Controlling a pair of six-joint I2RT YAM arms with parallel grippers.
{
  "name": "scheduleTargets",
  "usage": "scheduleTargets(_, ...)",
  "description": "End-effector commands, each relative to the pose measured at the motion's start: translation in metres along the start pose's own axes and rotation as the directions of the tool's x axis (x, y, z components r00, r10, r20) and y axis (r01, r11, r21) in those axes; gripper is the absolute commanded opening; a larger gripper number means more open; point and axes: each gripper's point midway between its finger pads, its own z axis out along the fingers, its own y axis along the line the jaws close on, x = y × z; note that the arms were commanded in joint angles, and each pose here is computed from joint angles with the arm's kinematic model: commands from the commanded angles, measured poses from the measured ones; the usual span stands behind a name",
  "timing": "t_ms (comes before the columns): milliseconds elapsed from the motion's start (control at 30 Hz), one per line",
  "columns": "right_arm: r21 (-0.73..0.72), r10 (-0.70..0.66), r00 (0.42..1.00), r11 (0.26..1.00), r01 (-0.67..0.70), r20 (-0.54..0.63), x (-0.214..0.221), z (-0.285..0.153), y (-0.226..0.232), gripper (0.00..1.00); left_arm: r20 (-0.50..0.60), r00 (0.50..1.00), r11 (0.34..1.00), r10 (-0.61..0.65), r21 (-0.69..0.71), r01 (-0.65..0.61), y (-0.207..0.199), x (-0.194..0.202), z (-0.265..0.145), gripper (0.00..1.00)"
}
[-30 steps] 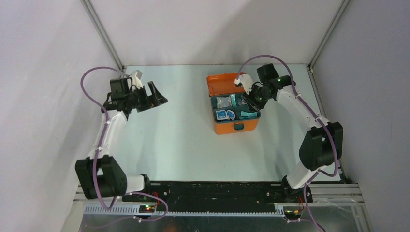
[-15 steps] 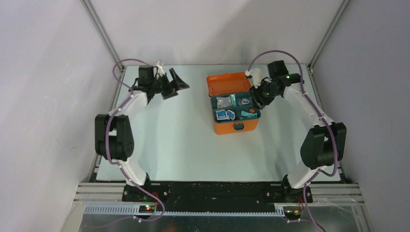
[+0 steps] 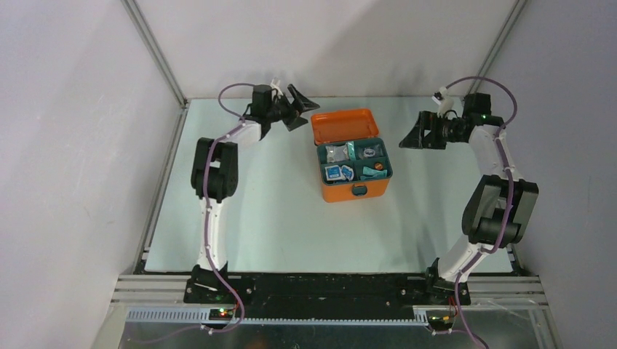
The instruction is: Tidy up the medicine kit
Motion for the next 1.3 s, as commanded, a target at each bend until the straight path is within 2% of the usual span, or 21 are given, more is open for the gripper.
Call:
scheduleTargets(0, -0.102, 0.08, 0.996, 0.992, -0.077, 0.026, 0.008, -0.006, 0.023, 0.99, -0.003, 0.998, 0.995, -0.06, 0.081, 0.06, -0.022, -0.007, 0.016, 1.0)
scheduleTargets(267, -0.152, 0.155, 0.987, 0.976, -0.158, -0.031, 0.034, 0.001, 0.03, 0.99, -0.091, 0.993, 0.988, -0.073, 0.132, 0.085, -0.03, 0.02, 0.028, 0.98)
scheduleTargets(333, -0.188, 0.183, 0.981, 0.963, -0.191, -0.059, 0.042, 0.009, 0.03, 0.99, -0.092, 0.995, 0.971, -0.044, 0.23, 0.064, -0.053, 0.019, 0.024, 0.97)
scheduleTargets(367, -0.22, 0.191, 0.98, 0.955, -0.2, -0.064, 0.042, 0.01, 0.034, 0.99, -0.107, 0.992, 0.963, -0.073, 0.251, 0.098, -0.058, 0.021, 0.022, 0.97)
scheduleTargets(400, -0.242, 0.207, 0.975, 0.945, -0.219, -0.076, 0.045, 0.013, 0.034, 1.0, -0.108, 0.993, 0.946, -0.038, 0.317, 0.071, -0.073, 0.02, 0.016, 0.97)
scheduleTargets(433, -0.288, 0.215, 0.974, 0.93, -0.228, -0.077, 0.044, 0.012, 0.04, 1.0, -0.131, 0.989, 0.934, -0.072, 0.339, 0.113, -0.078, 0.023, 0.013, 0.97)
scheduleTargets(467, -0.311, 0.227, 0.97, 0.919, -0.242, -0.084, 0.044, 0.014, 0.041, 1.0, -0.123, 0.992, 0.906, -0.027, 0.415, 0.077, -0.095, 0.021, 0.003, 0.97)
scheduleTargets(500, -0.35, 0.234, 0.969, 0.903, -0.249, -0.084, 0.043, 0.013, 0.046, 0.99, -0.161, 0.985, 0.895, -0.055, 0.429, 0.12, -0.097, 0.028, -0.002, 0.96)
scheduleTargets(600, -0.39, 0.247, 0.966, 0.884, -0.259, -0.081, 0.039, 0.013, 0.05, 0.99, -0.155, 0.988, 0.841, 0.01, 0.536, 0.076, -0.13, 0.032, -0.029, 0.96)
scheduleTargets(767, -0.454, 0.272, 0.959, 0.847, -0.276, -0.076, 0.034, 0.009, 0.054, 0.99, -0.213, 0.974, 0.815, 0.071, 0.575, 0.066, -0.151, 0.056, -0.058, 0.98)
scheduleTargets(1067, -0.562, 0.31, 0.95, 0.779, -0.278, -0.041, 0.022, -0.014, 0.063, 0.99, -0.181, 0.957, 0.73, 0.228, 0.682, -0.045, -0.205, 0.091, -0.114, 0.99)
scheduleTargets(1167, -0.572, 0.334, 0.942, 0.768, -0.288, -0.026, 0.019, -0.022, 0.059, 0.99, -0.214, 0.94, 0.712, 0.265, 0.701, -0.041, -0.218, 0.118, -0.122, 0.99)
scheduleTargets(1267, -0.564, 0.369, 0.93, 0.768, -0.303, 0.002, 0.015, -0.035, 0.048, 0.99, -0.277, 0.919, 0.718, 0.281, 0.696, -0.01, -0.214, 0.152, -0.125, 0.99)
